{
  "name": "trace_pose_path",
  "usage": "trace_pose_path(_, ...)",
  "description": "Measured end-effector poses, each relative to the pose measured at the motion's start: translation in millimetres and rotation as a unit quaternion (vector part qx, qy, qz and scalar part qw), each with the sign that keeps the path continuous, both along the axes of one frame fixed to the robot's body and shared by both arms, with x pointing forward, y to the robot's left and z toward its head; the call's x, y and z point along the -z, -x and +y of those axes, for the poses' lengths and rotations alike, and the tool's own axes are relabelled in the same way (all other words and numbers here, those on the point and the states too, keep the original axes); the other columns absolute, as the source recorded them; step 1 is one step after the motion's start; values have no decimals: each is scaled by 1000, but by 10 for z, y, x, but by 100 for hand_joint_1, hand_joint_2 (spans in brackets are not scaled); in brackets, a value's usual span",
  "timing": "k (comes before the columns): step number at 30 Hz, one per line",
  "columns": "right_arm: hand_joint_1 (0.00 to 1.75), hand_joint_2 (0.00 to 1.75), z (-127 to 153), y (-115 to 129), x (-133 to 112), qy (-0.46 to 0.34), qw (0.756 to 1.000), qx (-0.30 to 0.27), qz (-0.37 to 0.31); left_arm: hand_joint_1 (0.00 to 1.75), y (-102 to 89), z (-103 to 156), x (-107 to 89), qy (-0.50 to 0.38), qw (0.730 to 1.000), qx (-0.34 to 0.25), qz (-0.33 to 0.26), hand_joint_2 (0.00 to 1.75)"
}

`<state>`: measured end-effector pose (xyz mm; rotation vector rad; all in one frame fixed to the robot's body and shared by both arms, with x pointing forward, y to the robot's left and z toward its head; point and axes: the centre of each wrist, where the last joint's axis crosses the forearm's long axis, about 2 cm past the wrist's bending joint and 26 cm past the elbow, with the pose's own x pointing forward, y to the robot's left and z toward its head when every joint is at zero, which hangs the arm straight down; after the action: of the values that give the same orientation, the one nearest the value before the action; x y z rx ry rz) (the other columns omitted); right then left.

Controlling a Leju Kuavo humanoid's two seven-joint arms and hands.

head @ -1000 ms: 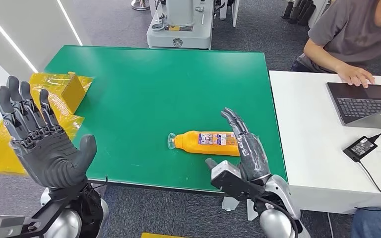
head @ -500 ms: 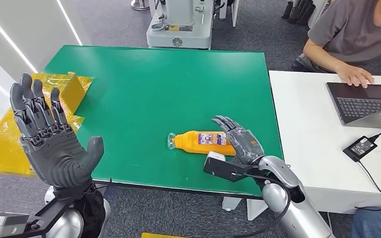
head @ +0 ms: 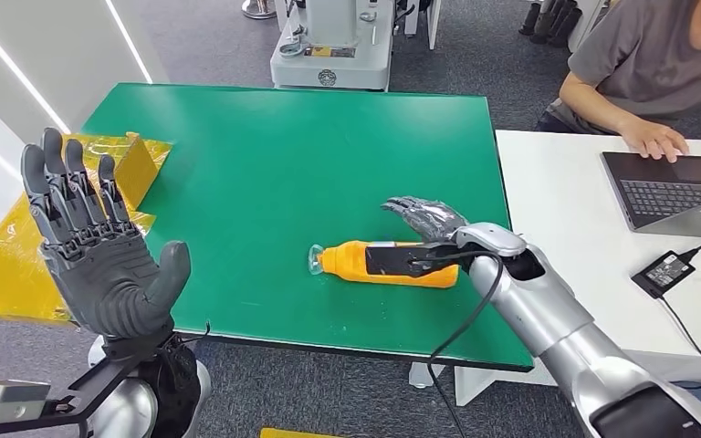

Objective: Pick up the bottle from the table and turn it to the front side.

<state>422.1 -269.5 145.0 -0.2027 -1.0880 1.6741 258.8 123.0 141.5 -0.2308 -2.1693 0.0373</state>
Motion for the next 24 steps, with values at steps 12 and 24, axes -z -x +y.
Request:
trace_pose_path(12, 0, 175, -282, -154, -30, 65, 991, 41, 109, 0, -69, -6, -33, 3, 1000, 1, 2, 175)
trace_pose_path(24, 0, 175, -391, -90, 104, 97, 983, 61, 142, 0, -75, -16, -7, 5, 1000, -1, 11, 175)
